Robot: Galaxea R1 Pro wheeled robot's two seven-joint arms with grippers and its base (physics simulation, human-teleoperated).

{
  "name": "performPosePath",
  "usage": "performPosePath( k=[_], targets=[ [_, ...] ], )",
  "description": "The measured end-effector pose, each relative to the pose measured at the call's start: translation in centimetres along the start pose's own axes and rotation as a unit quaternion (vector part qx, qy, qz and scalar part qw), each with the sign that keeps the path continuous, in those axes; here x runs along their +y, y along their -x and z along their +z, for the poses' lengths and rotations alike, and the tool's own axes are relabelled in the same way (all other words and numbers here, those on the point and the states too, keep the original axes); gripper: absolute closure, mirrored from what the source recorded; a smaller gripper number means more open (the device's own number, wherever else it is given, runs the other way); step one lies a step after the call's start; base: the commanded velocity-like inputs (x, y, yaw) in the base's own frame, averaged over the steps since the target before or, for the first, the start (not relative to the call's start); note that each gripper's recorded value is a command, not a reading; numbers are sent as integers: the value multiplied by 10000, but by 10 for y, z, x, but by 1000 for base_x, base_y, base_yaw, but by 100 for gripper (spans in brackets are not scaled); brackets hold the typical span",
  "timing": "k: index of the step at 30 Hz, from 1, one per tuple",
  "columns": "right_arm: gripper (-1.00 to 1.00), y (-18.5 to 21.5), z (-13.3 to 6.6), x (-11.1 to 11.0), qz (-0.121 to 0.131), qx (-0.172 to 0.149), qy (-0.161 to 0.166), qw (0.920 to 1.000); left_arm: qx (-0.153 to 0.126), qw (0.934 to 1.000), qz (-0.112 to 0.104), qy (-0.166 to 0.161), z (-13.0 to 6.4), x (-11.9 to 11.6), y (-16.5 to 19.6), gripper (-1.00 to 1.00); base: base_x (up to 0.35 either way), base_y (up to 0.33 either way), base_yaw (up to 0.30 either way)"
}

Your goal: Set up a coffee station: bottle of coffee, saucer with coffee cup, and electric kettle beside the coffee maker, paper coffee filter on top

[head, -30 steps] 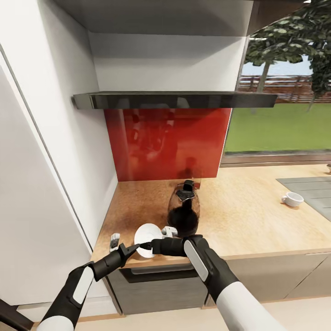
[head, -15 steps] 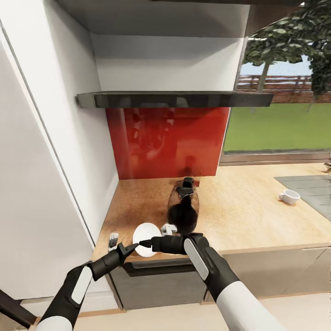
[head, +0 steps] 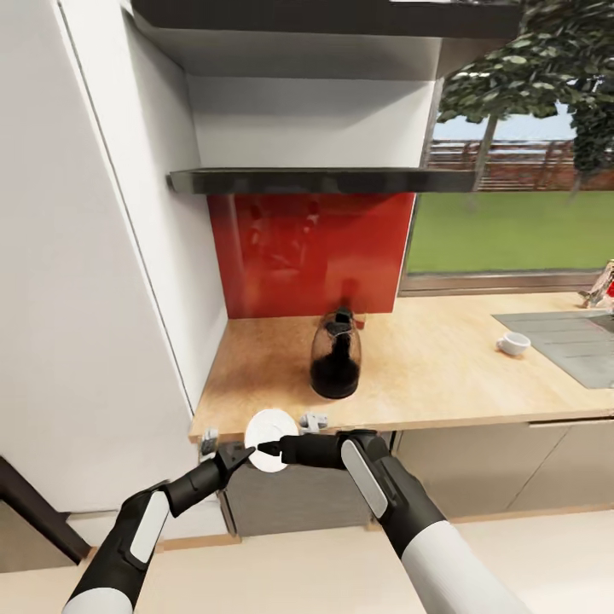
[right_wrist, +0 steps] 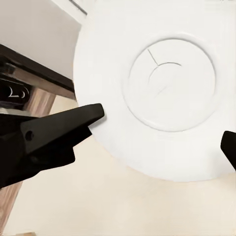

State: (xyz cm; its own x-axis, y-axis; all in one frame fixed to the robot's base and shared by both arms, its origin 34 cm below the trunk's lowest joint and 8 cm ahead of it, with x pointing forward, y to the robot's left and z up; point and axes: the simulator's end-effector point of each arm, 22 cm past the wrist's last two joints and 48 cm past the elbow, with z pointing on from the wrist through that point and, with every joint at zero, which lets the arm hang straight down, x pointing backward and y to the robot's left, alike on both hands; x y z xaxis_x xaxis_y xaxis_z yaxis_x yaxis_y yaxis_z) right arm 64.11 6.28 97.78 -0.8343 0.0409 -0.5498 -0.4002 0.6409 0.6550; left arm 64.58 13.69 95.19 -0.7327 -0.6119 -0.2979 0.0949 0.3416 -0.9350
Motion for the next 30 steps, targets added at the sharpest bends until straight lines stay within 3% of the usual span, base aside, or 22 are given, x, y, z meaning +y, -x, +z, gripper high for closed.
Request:
performPosePath(
  k=[9, 12, 17, 20, 24, 30],
  targets=[
    [-100, 0, 0, 0, -5, 3, 0, 10000, -26, 10000, -18, 30, -3, 3, 2, 100, -334, 0, 0],
    [-100, 0, 0, 0, -6, 5, 1, 10000, -59, 9999, 57, 109, -14, 10, 11, 100, -334, 0, 0],
    [-100, -1, 0, 0, -3, 9, -4, 10000, -75, 9998, 199, -10, -42, 16, 28, 100, -290, 0, 0],
    [-100, -2, 0, 0, -5, 18, -13, 10000, -57, 9997, 203, 136, -66, 34, 27, 100, -107, 0, 0],
    [-100, -3, 1, -1, 0, 34, -22, 10000, -217, 9988, 85, 440, -105, 64, 29, 100, -20, 0, 0],
    [-100, -5, 1, -2, 2, 54, -37, 10000, -299, 9969, -132, 715, -135, 91, 12, 100, -2, 0, 0]
  ],
)
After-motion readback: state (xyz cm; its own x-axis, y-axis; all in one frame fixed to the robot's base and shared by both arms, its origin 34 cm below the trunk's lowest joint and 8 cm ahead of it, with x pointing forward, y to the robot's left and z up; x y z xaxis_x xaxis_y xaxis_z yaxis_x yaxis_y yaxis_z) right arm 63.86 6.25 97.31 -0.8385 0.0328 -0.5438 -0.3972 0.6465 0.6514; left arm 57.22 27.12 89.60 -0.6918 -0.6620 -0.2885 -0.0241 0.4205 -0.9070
